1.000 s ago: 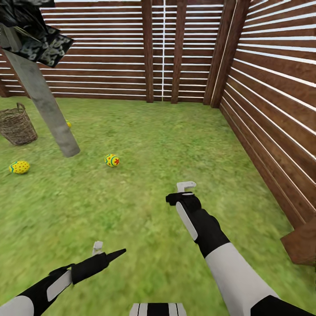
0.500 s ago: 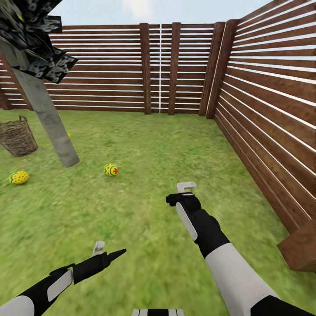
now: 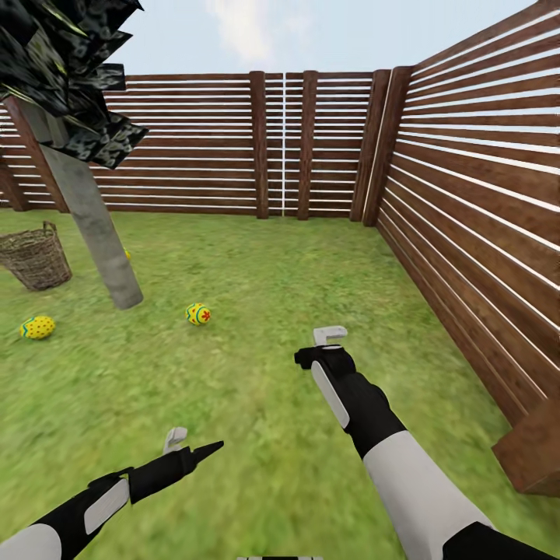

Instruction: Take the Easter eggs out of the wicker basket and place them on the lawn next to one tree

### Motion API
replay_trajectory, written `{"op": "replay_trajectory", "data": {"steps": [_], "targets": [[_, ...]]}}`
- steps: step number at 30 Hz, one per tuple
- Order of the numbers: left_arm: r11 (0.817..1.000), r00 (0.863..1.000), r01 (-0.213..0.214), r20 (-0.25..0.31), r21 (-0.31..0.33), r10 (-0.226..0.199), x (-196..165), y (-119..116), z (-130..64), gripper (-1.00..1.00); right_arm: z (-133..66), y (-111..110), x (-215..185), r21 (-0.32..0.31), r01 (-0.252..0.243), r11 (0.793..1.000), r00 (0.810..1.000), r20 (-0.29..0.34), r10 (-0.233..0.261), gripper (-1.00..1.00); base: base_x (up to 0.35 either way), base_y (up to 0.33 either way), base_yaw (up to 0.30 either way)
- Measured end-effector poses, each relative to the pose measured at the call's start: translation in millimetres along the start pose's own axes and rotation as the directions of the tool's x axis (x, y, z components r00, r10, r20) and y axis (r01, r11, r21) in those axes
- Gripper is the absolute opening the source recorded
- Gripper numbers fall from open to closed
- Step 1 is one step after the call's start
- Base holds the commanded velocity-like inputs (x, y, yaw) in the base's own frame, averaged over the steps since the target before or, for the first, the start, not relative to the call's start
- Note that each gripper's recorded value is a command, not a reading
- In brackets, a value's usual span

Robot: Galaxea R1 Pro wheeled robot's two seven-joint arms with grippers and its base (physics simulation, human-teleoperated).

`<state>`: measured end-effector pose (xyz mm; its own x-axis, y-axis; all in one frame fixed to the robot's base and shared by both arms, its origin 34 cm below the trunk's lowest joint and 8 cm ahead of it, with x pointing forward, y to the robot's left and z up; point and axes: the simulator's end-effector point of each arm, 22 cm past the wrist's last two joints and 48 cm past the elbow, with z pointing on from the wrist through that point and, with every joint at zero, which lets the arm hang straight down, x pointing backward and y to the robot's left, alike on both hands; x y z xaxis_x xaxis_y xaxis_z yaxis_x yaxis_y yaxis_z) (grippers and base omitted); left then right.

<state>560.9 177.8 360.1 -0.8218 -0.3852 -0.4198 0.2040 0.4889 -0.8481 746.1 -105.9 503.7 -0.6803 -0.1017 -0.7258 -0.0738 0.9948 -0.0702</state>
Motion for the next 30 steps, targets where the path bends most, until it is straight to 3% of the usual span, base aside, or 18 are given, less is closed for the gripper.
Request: {"op": "replay_trajectory", "data": {"steps": [30], "targets": [[1.000, 1.000, -0.005, 0.003, -0.010, 0.005, -41, -49, -11.7, 1.00, -25.2, -6, -47, 0.002, 0.004, 1.000, 1.000, -0.030, -0.004, 1.00, 0.000, 0.000, 0.000]]}}
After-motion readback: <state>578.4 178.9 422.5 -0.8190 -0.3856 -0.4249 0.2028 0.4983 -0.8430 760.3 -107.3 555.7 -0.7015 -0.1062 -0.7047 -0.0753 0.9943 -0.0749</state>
